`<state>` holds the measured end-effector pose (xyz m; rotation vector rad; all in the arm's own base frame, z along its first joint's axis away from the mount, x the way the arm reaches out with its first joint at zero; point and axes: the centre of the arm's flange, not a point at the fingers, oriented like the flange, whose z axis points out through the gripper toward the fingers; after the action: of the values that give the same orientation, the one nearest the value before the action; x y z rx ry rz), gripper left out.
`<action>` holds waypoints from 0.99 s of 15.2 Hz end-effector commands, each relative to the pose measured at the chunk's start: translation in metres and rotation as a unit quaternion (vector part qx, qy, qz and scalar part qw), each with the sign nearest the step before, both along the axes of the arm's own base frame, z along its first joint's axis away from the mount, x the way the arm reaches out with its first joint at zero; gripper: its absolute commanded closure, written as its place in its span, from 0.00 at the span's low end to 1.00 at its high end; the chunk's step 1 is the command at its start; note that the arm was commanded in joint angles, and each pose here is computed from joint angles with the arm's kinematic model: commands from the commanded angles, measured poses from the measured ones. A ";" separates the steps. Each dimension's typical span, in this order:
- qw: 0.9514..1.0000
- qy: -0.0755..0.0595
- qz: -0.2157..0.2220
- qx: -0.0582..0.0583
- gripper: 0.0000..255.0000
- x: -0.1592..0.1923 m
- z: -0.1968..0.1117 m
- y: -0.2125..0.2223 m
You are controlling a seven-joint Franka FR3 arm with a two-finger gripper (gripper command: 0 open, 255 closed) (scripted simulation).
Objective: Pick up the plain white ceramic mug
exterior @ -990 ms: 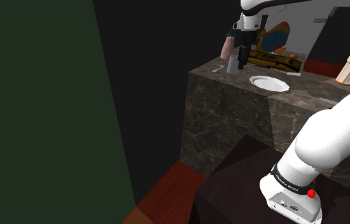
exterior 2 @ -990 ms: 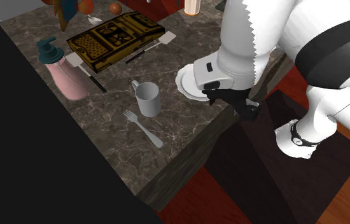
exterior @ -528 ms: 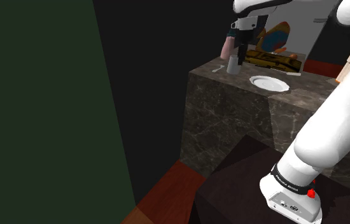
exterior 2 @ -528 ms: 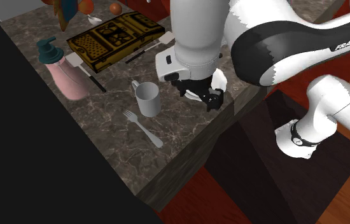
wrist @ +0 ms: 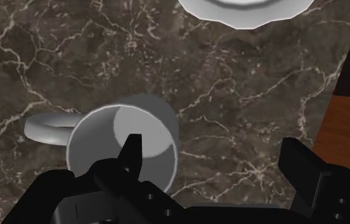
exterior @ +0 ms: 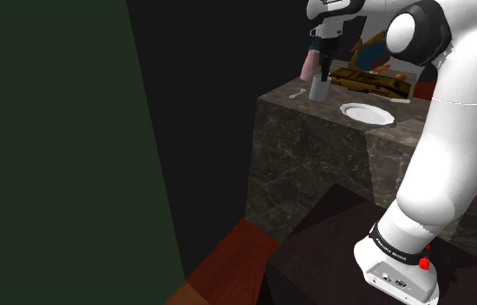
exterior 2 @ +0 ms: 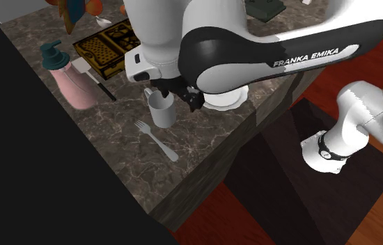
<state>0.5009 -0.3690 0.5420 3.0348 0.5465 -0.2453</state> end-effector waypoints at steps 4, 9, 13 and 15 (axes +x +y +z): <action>1.000 0.001 0.010 -0.003 0.00 0.015 -0.020 -0.019; 1.000 0.001 0.010 -0.003 0.00 0.015 -0.045 -0.019; 1.000 0.001 0.010 -0.003 1.00 0.015 -0.045 -0.018; 1.000 0.001 0.010 -0.003 1.00 0.015 -0.045 -0.018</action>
<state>0.5161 -0.3873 0.4968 3.0211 0.5762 -0.2486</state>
